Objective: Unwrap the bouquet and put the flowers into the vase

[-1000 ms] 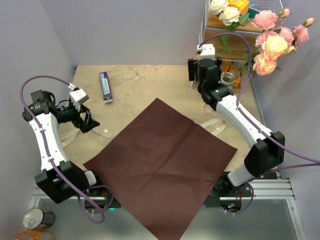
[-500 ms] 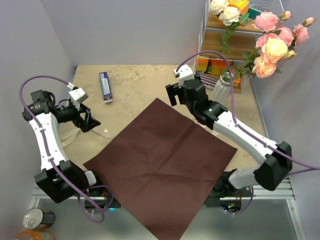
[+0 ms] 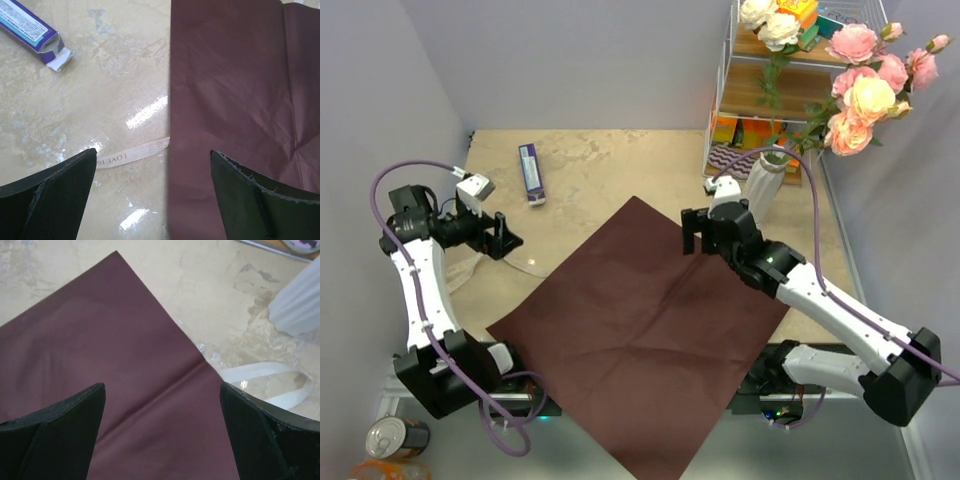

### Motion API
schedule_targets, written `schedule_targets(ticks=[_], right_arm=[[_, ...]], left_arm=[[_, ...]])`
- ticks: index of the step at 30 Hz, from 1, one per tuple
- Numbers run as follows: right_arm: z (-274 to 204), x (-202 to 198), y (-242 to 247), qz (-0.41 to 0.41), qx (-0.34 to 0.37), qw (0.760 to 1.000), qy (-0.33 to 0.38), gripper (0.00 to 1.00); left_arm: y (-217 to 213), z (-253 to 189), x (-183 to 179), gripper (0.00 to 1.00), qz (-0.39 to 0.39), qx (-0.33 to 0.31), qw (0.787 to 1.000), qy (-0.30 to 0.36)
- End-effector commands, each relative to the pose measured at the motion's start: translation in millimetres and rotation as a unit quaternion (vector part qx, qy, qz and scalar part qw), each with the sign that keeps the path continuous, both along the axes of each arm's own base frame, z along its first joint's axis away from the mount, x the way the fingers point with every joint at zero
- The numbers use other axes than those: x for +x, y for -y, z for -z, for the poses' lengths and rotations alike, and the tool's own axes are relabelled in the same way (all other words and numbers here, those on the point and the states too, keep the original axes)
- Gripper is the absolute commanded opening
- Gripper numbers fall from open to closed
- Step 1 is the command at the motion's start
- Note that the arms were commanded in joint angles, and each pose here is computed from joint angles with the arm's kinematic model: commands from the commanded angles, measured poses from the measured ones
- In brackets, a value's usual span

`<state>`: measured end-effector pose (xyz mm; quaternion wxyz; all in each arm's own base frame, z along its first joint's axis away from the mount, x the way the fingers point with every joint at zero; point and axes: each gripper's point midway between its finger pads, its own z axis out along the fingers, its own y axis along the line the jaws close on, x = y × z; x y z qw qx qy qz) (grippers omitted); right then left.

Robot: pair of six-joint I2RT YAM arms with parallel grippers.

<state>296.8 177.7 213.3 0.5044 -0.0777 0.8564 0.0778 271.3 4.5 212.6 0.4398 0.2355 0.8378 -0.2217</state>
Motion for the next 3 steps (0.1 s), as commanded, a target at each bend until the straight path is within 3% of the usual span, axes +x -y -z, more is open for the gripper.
schedule_targets(ticks=[1,3], right_arm=[[-22.4,-14.0,-4.0,-0.02,0.059,0.998,0.028,0.99],[-18.8,-15.9,-2.9,-0.023,0.051,0.998,0.023,0.99]], left_arm=[[-3.8,-14.2,13.3,1.0,-0.037,0.017,0.999,0.035],[-4.1,-10.9,13.7,0.99,-0.045,0.012,0.998,0.03]])
